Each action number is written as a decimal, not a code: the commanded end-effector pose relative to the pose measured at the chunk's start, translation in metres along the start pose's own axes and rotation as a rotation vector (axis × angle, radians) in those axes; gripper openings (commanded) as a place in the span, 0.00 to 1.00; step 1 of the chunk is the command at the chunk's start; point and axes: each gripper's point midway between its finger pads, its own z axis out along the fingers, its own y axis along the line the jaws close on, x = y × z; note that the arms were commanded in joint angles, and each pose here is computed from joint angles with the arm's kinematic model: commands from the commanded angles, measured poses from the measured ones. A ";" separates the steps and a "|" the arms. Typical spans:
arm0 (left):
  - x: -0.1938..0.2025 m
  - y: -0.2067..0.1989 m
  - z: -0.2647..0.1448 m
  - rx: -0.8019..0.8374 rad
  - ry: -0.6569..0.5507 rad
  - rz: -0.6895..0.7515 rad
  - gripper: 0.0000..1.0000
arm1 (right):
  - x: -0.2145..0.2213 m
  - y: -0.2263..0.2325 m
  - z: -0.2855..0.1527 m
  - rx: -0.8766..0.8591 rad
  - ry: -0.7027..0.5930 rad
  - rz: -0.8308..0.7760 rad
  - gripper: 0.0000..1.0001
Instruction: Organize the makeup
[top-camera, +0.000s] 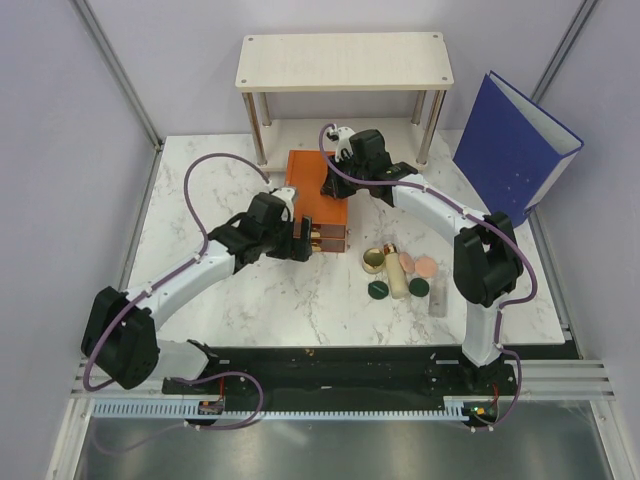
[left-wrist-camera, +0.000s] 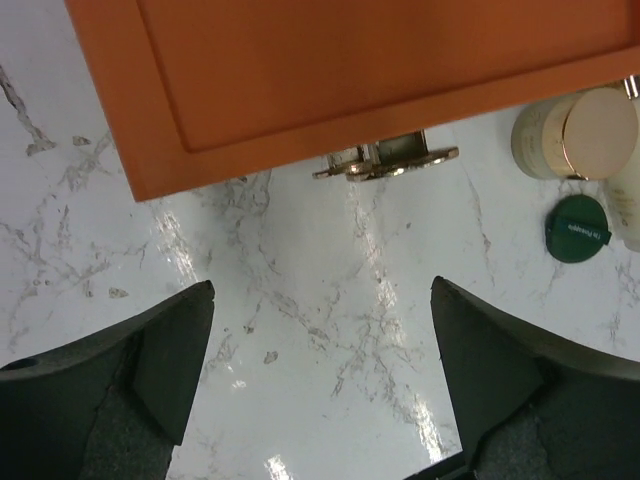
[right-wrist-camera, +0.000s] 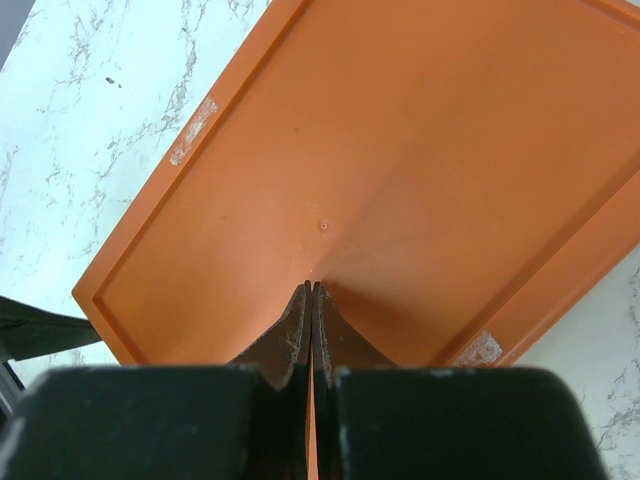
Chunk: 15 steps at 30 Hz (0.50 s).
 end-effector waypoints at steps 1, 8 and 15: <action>-0.040 -0.005 0.006 -0.083 -0.130 0.000 0.93 | 0.071 -0.006 0.005 0.013 0.227 0.049 0.00; -0.055 -0.025 0.026 -0.079 -0.188 0.020 0.83 | 0.075 -0.006 0.007 -0.002 0.237 0.080 0.00; -0.056 -0.047 0.040 -0.049 -0.191 0.047 0.75 | 0.076 -0.006 0.009 -0.005 0.243 0.087 0.00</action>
